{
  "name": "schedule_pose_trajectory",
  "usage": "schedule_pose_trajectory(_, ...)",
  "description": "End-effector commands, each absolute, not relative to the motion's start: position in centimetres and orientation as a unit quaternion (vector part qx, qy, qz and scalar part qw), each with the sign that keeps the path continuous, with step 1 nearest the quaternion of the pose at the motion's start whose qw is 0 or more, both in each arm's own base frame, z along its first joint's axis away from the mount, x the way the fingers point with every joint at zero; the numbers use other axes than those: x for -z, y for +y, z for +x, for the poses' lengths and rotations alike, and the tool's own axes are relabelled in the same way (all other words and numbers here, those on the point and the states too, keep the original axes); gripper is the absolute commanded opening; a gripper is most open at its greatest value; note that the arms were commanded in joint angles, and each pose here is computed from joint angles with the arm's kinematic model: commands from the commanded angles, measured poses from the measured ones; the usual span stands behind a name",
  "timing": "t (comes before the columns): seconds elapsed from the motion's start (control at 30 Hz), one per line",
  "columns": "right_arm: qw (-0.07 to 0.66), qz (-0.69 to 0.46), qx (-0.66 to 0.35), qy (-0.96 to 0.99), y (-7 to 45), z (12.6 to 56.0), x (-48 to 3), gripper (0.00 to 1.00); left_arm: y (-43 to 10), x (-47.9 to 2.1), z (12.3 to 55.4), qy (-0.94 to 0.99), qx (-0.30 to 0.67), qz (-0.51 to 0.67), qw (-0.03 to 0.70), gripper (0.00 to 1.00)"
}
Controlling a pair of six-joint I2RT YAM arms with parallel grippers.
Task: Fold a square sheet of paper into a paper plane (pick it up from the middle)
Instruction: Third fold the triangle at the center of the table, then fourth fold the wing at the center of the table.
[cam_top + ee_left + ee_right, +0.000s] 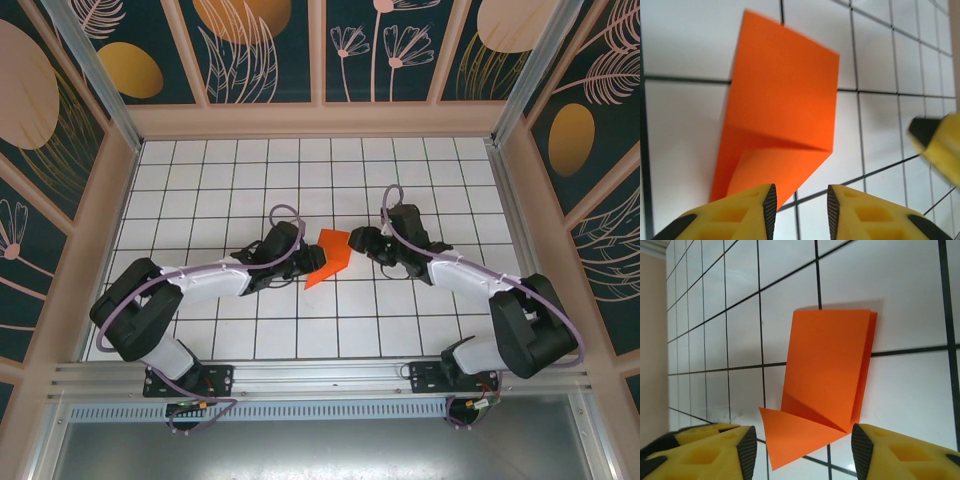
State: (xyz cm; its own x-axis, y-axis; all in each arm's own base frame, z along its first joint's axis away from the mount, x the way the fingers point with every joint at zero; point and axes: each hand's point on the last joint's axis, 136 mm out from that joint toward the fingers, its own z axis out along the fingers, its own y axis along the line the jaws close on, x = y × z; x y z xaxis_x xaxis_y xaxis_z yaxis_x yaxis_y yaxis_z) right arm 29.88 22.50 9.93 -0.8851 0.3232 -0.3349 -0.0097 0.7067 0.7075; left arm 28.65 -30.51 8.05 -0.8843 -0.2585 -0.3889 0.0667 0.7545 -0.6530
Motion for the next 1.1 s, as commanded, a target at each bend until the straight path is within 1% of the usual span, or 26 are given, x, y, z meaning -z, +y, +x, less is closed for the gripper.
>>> schedule_pose_trajectory(0.0,0.196,0.088,-0.418,0.883,23.5,29.1,-10.1,0.62,-30.9,-9.1,29.7,0.900,0.347,-0.058,0.258,0.35)
schedule_pose_trajectory(0.07,0.182,0.097,-0.418,0.885,23.6,29.0,-9.2,0.64,-30.9,-8.6,29.8,0.903,0.342,-0.057,0.255,0.33)
schedule_pose_trajectory(0.17,0.161,0.104,-0.417,0.888,23.9,28.8,-7.8,0.65,-30.4,-7.5,29.9,0.909,0.325,-0.060,0.254,0.29)
schedule_pose_trajectory(0.33,0.125,0.096,-0.436,0.886,25.0,28.5,-6.4,0.65,-29.7,-5.6,30.2,0.918,0.296,-0.071,0.255,0.24)
schedule_pose_trajectory(0.43,0.116,0.090,-0.443,0.885,25.5,28.5,-5.8,0.63,-29.5,-5.1,30.5,0.920,0.285,-0.074,0.260,0.23)
schedule_pose_trajectory(0.83,0.091,0.052,-0.489,0.866,27.4,28.3,-6.0,0.53,-29.1,-4.3,30.8,0.926,0.265,-0.074,0.259,0.23)
schedule_pose_trajectory(1.07,0.088,0.023,-0.503,0.860,27.8,27.7,-6.2,0.43,-29.2,-4.2,30.8,0.927,0.264,-0.071,0.258,0.23)
